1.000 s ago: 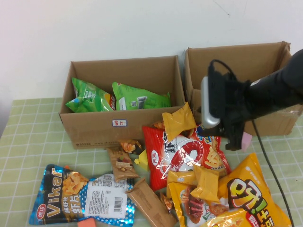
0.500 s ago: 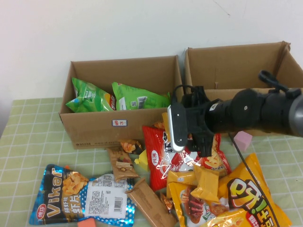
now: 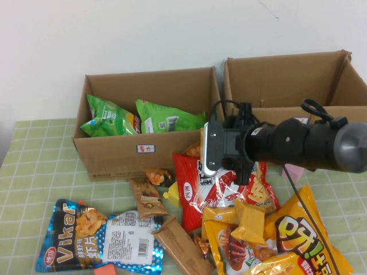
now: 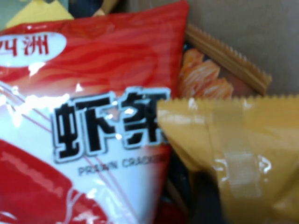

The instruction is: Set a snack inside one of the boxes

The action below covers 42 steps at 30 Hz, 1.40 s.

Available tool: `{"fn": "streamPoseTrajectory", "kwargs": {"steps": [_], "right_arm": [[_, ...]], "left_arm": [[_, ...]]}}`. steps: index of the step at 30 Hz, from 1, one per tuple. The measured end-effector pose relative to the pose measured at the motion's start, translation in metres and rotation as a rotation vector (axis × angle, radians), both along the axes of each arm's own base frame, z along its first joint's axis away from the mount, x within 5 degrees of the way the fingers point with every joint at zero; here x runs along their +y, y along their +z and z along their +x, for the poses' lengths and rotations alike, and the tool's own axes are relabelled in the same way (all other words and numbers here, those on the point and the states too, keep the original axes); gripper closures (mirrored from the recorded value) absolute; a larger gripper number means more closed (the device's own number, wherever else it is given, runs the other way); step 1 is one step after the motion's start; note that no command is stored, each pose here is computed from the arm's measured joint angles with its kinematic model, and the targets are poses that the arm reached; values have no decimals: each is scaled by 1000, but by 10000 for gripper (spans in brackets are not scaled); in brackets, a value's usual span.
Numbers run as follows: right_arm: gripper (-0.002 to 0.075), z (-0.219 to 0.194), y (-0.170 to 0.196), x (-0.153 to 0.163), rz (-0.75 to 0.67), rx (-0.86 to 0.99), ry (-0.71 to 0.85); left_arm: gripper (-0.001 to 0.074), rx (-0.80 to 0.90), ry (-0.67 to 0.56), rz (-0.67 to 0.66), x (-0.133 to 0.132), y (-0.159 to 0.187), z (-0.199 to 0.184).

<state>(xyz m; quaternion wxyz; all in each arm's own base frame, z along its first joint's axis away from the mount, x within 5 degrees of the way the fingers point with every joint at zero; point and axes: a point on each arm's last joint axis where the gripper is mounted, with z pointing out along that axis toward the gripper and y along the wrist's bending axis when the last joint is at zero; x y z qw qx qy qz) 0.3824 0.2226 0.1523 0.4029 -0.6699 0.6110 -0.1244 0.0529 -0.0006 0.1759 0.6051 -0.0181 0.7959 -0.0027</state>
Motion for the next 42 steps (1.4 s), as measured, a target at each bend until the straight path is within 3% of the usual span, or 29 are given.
{"fn": "streamPoseTrajectory", "kwargs": {"steps": [4, 7, 12, 18, 24, 32, 34, 38, 42], "right_arm": [[494, -1, 0, 0, 73, 48, -67], [499, -5, 18, 0, 176, 81, -123], [499, -18, 85, -3, 439, 80, -221], [500, -30, 154, -26, 642, -57, -352], [500, -2, 158, -74, 685, -144, -573], [500, 59, 124, -128, 920, 62, -731], [453, 68, 112, -135, 980, 120, -754], [237, 75, 96, -142, 1016, 159, -807], [167, 73, 104, -143, 1029, 147, -803]], "left_arm": [[737, 0, 0, 0, 0, 0, 0], [738, 0, 0, 0, 0, 0, 0], [737, 0, 0, 0, 0, 0, 0], [737, 0, 0, 0, 0, 0, 0], [737, 0, 0, 0, 0, 0, 0], [737, 0, 1, -3, 0, 0, 0], [737, 0, 1, -3, 0, 0, 0], [738, 0, 1, -3, 0, 0, 0], [737, 0, 1, -3, 0, 0, 0]]}}
